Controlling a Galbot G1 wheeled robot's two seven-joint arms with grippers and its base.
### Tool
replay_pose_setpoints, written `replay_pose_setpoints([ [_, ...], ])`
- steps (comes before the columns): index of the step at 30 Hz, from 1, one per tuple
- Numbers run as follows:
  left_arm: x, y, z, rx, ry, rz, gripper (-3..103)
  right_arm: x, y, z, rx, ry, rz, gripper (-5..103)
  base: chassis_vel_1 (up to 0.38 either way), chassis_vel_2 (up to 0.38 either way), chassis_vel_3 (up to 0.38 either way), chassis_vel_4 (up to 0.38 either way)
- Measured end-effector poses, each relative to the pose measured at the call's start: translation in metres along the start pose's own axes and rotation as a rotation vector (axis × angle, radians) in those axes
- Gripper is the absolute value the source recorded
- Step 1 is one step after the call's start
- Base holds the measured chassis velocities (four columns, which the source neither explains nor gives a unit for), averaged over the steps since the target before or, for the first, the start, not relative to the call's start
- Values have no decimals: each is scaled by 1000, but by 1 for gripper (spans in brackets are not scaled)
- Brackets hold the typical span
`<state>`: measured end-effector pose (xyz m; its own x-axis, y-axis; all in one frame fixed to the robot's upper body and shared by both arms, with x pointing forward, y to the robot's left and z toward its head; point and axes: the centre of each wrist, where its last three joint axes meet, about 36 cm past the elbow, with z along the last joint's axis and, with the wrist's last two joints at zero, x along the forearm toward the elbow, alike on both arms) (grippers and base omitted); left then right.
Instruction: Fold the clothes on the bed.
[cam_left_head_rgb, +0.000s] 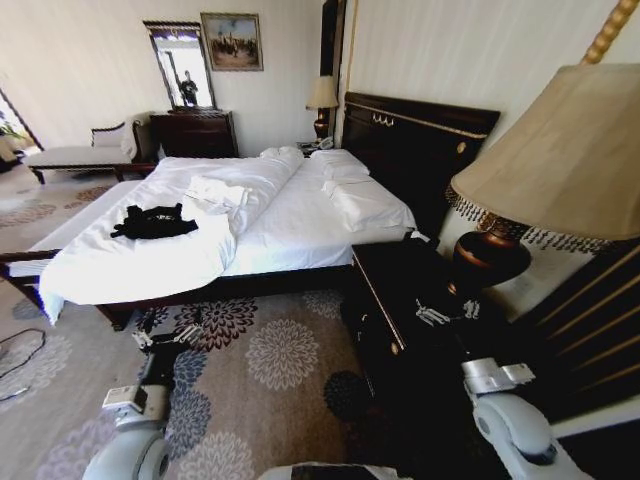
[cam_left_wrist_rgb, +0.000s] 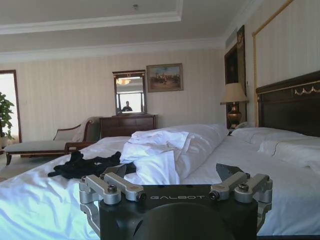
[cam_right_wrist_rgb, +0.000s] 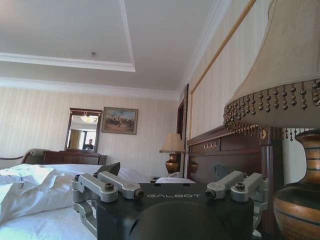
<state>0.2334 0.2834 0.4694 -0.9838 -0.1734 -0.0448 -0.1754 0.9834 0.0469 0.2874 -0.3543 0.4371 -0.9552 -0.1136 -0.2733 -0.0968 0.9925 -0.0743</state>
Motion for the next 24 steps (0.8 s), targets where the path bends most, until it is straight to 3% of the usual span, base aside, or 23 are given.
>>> replay_pose_setpoints([
  [24,13,-4,1,-19,2,-11,100,1,9,1,-9,-53,-47,100,0,0,0,0],
])
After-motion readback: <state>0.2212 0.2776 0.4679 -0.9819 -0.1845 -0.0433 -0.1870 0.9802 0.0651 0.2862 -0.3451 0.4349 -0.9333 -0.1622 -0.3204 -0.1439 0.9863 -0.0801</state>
